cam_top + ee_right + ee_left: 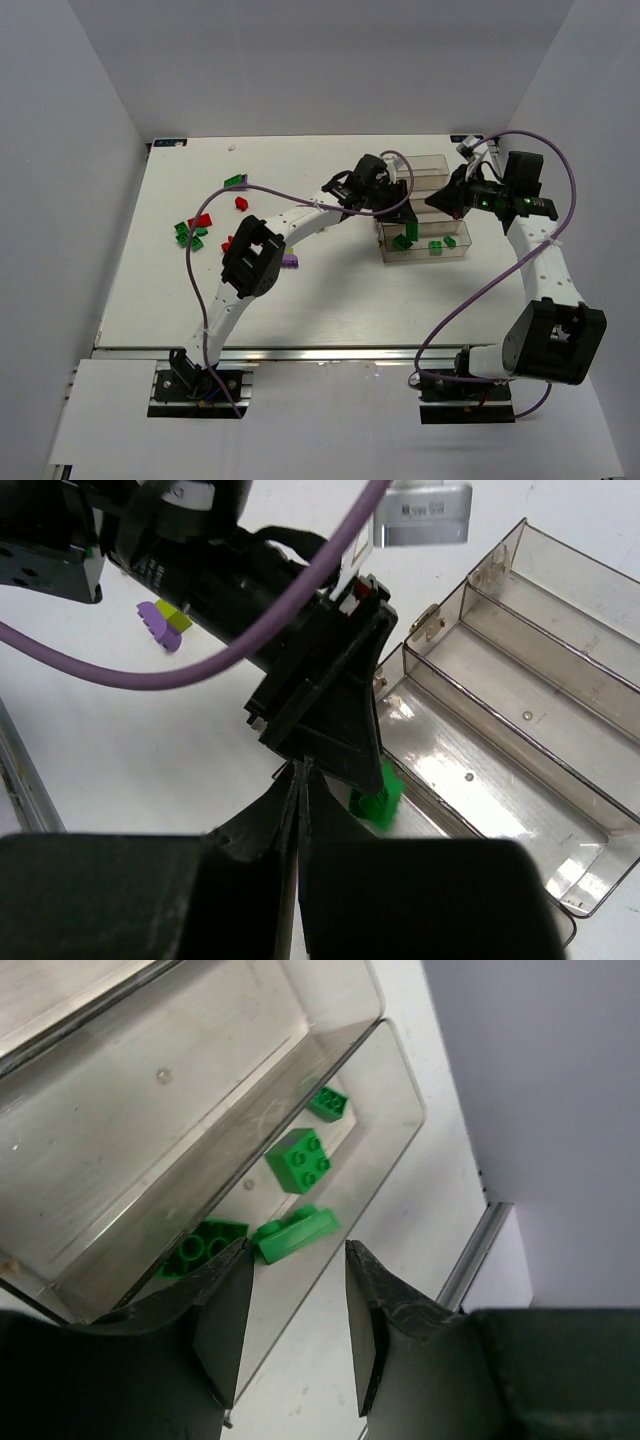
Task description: Sort the legos into containers by color
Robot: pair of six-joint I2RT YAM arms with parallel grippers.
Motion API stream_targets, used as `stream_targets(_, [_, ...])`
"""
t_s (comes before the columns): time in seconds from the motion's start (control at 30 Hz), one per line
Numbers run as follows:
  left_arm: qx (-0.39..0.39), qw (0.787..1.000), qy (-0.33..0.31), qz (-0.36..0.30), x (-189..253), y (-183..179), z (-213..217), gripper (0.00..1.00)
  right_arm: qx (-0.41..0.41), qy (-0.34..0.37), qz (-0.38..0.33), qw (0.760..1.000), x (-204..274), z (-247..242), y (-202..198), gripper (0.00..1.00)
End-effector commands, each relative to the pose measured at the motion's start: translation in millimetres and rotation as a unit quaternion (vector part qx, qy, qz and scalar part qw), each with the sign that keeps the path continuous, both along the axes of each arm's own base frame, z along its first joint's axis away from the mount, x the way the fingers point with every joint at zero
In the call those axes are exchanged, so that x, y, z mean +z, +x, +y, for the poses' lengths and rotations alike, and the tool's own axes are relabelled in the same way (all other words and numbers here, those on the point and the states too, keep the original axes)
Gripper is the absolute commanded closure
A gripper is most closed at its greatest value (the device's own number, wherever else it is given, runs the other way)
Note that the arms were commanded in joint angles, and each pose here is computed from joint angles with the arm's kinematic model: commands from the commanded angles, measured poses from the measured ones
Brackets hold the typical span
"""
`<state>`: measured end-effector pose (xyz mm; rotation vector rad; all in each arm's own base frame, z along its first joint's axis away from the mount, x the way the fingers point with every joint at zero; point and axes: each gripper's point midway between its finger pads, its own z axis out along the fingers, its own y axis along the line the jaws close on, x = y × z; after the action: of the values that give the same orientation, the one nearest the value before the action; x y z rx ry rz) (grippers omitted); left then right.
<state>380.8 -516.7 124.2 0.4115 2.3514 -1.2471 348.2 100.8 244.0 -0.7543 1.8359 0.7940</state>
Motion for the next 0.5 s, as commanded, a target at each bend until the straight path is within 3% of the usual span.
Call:
stream_targets(0.0, [-0.013, 1.000, 0.012, -0.021, 9, -3, -1, 0.48, 0.007, 0.007, -0.010, 1.000, 7, 1, -2, 1.00])
stream_targets(0.23, [-0.034, 0.997, 0.042, -0.057, 3, -2, 3, 0.48, 0.006, 0.008, -0.010, 1.000, 8, 0, -2, 0.99])
stream_targets(0.37, [-0.015, 0.994, 0.041, -0.102, 36, 5, 10, 0.48, 0.014, 0.005, -0.015, 1.000, 9, 1, -4, 0.97])
stream_targets(0.43, [0.020, 0.990, 0.057, -0.128, 47, 18, 22, 0.48, 0.032, 0.008, -0.010, 0.999, 8, 4, -10, 0.90])
stream_targets(0.47, [0.034, 0.987, 0.048, -0.147, 72, 21, 30, 0.48, 0.059, 0.011, -0.025, 0.998, 10, 8, -16, 0.80])
